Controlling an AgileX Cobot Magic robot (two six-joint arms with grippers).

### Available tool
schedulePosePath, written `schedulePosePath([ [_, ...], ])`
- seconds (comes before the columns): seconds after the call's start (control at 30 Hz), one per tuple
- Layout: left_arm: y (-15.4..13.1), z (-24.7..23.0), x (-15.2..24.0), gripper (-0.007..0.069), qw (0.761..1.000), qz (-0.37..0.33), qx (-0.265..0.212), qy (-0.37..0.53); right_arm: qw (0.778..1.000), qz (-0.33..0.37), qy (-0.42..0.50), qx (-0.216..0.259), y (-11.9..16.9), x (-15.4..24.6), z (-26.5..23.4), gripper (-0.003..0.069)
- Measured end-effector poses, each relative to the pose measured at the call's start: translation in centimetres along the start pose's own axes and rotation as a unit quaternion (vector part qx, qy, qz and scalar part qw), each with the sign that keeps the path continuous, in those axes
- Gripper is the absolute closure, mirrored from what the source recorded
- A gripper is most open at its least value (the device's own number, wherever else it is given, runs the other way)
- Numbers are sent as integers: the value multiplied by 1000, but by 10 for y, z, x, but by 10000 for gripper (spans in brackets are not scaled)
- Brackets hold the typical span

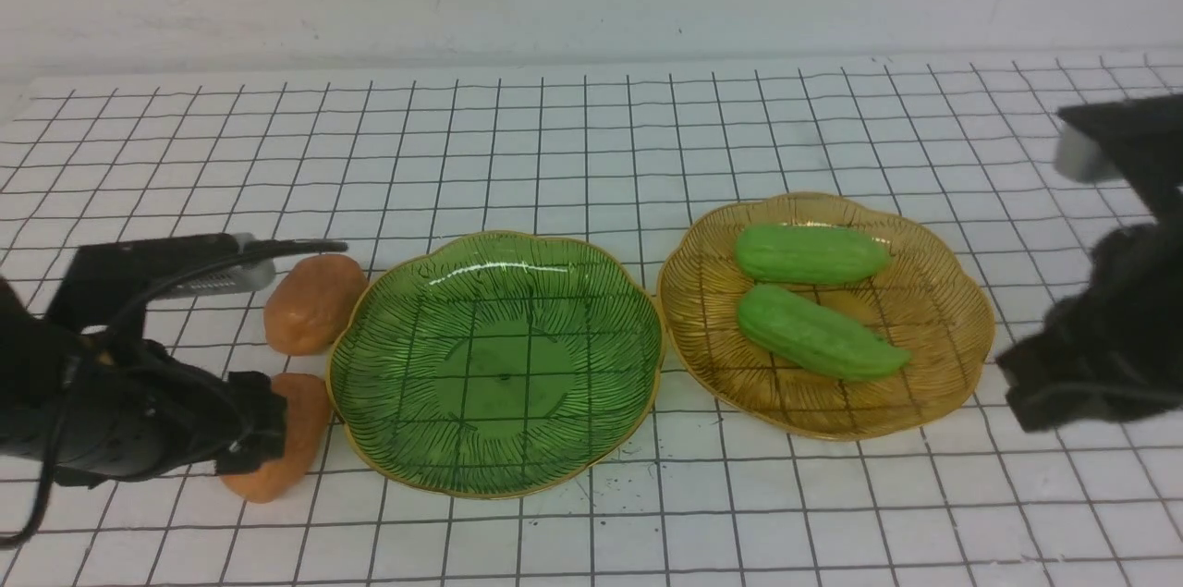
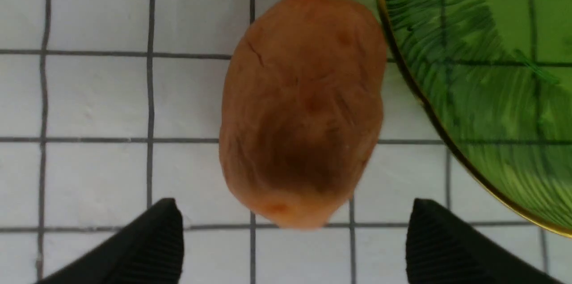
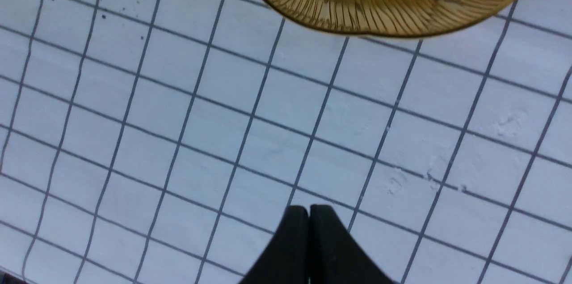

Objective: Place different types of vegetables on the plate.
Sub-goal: 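Put the potatoes from the left side into the left plate with the left gripper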

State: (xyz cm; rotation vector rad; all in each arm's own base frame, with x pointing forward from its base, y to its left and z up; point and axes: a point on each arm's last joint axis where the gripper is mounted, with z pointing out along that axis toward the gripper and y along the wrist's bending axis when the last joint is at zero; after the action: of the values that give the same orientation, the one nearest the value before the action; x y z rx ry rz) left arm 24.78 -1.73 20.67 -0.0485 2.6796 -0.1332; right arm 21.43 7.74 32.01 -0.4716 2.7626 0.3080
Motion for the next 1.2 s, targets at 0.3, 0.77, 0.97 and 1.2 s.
schedulePosePath([
  [0.3, 3, 38, 1, 18, 999, 20, -7, 39, 1000, -1, -4, 0, 1, 5, -3, 673],
  [0.77, 4, 46, 1, 179, 998, 25, -9, 57, 1000, -10, -4, 0, 1, 5, -3, 673],
  [0.97, -4, -24, -17, 179, 997, 9, -3, 75, 1000, -10, -4, 0, 1, 5, -3, 673],
  [1.2, -34, -86, -41, 179, 997, -21, 73, -16, 1000, -5, -5, -11, 3, 5, -3, 673],
])
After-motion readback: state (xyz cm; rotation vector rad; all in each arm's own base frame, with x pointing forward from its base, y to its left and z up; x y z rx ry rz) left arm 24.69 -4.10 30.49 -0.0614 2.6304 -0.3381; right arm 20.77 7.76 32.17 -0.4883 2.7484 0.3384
